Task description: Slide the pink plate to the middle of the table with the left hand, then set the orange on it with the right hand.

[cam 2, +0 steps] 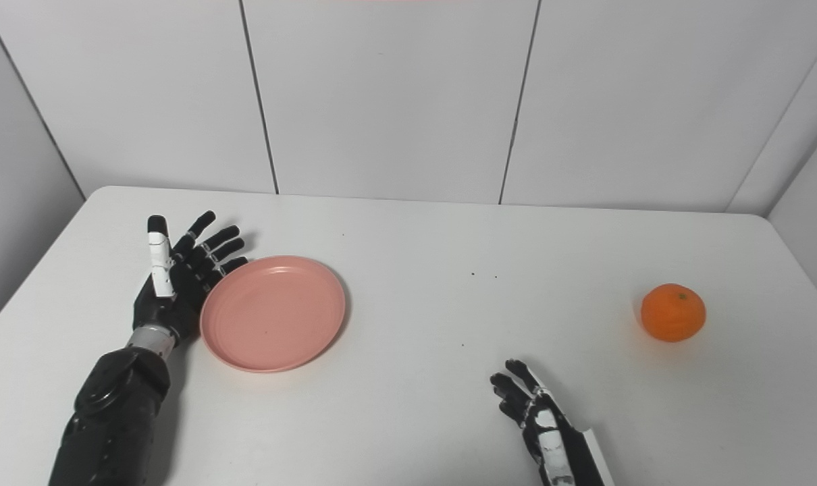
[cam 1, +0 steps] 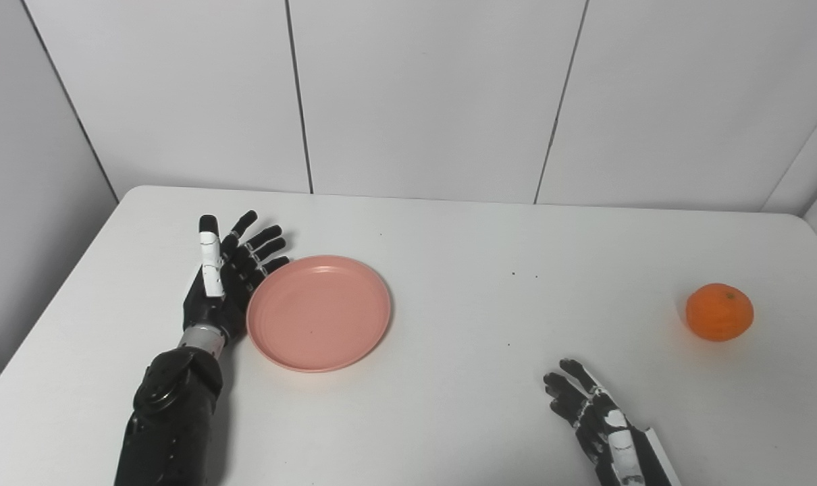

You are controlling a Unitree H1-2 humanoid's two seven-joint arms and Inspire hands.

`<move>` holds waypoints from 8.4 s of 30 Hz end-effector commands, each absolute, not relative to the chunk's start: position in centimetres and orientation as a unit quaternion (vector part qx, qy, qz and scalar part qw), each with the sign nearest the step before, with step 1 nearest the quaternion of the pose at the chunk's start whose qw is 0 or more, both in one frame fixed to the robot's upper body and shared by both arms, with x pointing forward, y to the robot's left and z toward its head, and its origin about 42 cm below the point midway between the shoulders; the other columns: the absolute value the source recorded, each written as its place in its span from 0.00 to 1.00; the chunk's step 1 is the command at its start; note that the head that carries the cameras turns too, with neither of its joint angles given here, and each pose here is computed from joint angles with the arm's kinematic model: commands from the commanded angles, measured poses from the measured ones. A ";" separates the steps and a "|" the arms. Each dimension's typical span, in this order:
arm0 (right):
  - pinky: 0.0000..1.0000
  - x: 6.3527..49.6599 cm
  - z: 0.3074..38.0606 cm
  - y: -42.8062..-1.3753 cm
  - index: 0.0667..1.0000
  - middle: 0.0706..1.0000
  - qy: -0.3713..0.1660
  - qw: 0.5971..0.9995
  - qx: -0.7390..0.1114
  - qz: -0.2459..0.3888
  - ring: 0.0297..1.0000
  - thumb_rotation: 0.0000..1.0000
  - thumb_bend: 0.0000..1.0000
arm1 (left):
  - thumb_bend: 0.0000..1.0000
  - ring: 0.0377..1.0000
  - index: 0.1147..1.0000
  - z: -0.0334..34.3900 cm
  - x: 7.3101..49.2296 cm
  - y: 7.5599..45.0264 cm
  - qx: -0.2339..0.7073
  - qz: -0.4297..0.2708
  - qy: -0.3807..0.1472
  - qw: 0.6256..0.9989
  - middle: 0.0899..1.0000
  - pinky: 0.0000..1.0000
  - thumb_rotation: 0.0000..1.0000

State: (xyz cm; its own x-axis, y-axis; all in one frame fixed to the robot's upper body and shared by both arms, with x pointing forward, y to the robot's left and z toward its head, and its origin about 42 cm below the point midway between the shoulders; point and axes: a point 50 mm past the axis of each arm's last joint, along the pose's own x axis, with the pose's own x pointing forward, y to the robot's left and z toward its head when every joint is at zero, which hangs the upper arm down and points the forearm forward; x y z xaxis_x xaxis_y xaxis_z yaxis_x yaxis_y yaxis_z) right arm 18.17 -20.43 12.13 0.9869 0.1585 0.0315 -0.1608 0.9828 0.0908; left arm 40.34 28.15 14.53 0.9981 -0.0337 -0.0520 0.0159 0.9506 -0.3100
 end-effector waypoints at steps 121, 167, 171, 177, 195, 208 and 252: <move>0.72 22.1 22.6 -20.3 0.79 0.73 -0.195 0.979 -0.031 -0.050 0.72 0.88 0.84 | 0.91 0.90 0.89 14.9 38.5 18.9 -0.259 -0.067 0.129 0.955 0.83 1.00 1.00; 0.69 34.2 31.4 -34.1 0.75 0.76 -0.196 0.758 -0.596 -0.179 0.75 0.98 0.86 | 0.91 0.90 0.90 14.6 38.4 18.9 -0.260 -0.067 0.128 0.955 0.84 1.00 1.00; 0.72 35.0 30.8 -34.6 0.76 0.76 -0.170 0.744 -0.622 -0.174 0.76 0.98 0.86 | 0.91 0.91 0.91 14.6 38.3 19.0 -0.258 -0.071 0.127 0.955 0.85 1.00 1.00; 0.77 35.8 29.9 -34.9 0.74 0.74 -0.157 0.711 -0.666 -0.161 0.74 0.97 0.85 | 0.90 0.90 0.91 14.6 38.3 19.0 -0.260 -0.070 0.127 0.955 0.84 1.00 1.00; 0.77 37.1 26.4 -36.5 0.74 0.74 -0.082 0.734 -0.660 -0.136 0.75 0.98 0.87 | 0.89 0.91 0.91 14.5 38.1 19.1 -0.259 -0.070 0.129 0.955 0.84 1.00 1.00; 0.73 37.3 24.1 -37.5 0.72 0.71 -0.065 0.737 -0.661 -0.126 0.71 0.94 0.85 | 0.90 0.91 0.91 14.4 38.1 19.4 -0.256 -0.071 0.130 0.955 0.85 1.00 1.00; 0.81 38.0 28.6 -39.6 0.64 0.68 -0.175 0.661 -0.727 0.058 0.74 0.73 0.99 | 0.90 0.91 0.89 13.9 38.0 19.1 -0.266 -0.070 0.139 0.951 0.82 1.00 1.00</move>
